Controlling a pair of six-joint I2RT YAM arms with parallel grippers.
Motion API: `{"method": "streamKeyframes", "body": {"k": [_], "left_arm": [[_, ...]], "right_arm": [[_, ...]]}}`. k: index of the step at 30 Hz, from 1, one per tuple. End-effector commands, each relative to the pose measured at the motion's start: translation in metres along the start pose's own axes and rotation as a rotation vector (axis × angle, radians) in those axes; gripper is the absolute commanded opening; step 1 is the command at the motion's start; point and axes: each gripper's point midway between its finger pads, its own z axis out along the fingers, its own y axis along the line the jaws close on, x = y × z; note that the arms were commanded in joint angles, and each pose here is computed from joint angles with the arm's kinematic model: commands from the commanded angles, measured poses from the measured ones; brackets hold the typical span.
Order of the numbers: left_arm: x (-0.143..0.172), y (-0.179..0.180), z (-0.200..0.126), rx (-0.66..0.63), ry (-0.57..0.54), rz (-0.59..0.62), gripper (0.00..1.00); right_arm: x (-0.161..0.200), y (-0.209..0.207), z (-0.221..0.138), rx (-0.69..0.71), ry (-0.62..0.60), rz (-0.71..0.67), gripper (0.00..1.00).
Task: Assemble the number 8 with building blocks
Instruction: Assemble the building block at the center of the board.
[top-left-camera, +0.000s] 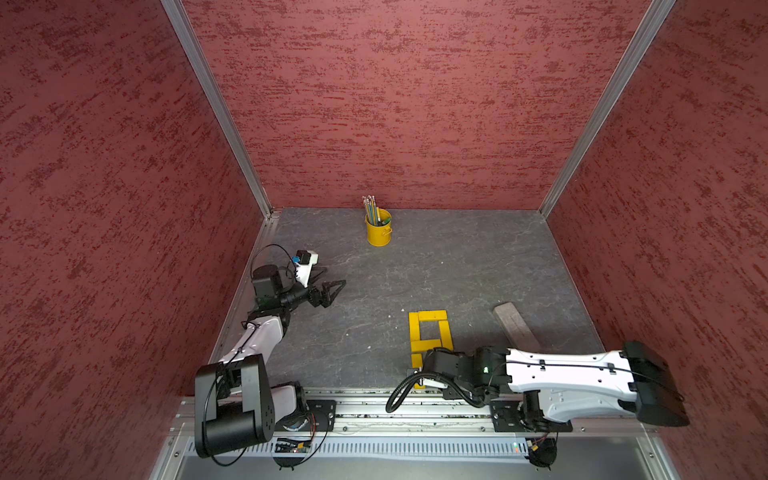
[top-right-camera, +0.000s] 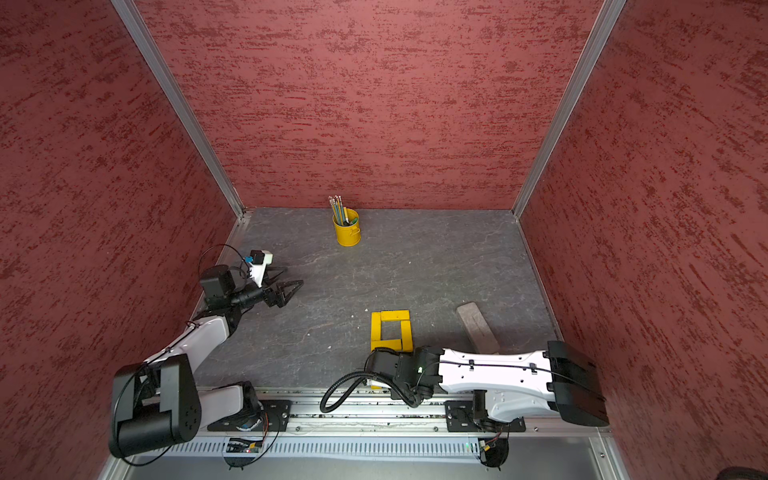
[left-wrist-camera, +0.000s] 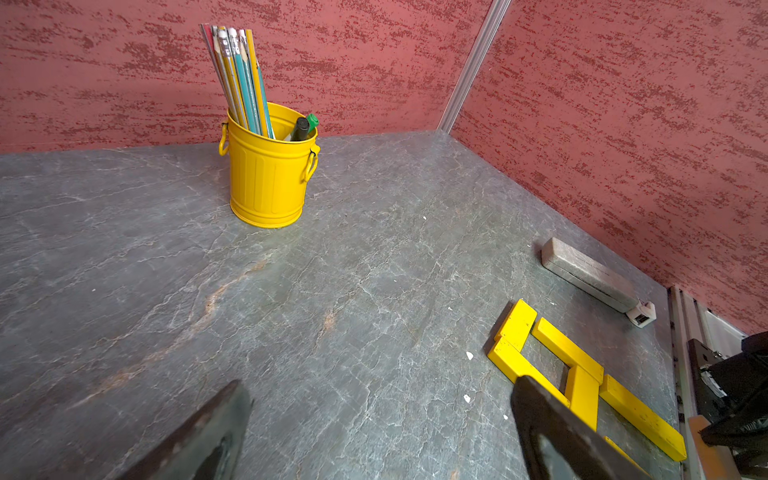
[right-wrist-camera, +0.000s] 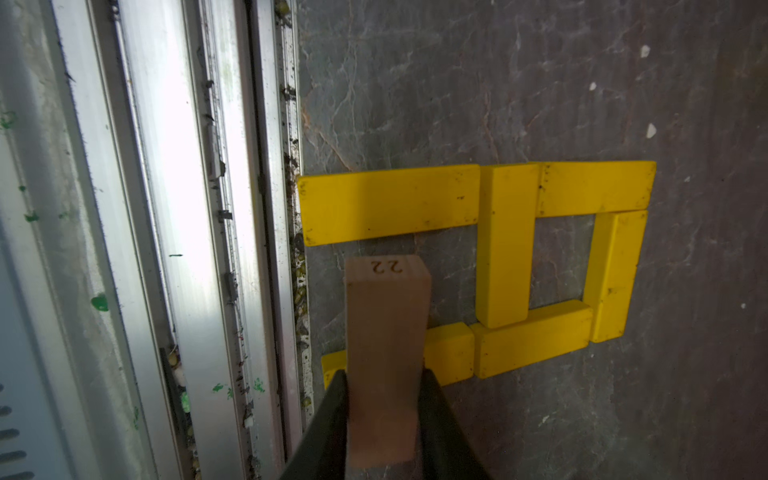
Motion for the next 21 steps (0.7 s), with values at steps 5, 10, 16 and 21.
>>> {"method": "streamKeyframes", "body": {"k": [5,10,16,21], "left_arm": [[-0.012,-0.003,-0.002,0.015,-0.027,0.038,0.99],[-0.012,-0.003,-0.002,0.014,-0.027,0.037,1.0],[-0.011,-0.002,-0.002,0.014,-0.026,0.036,0.99],[-0.012,-0.002,-0.002,0.015,-0.027,0.038,1.0]], "right_arm": [[-0.002,0.009,0.007,-0.036,0.019,-0.058,0.23],[-0.007,0.011,0.008,-0.051,0.009,-0.076,0.24],[0.0,0.015,0.012,-0.068,0.033,-0.09,0.26],[0.002,0.019,0.014,-0.086,0.044,-0.101,0.26]]}}
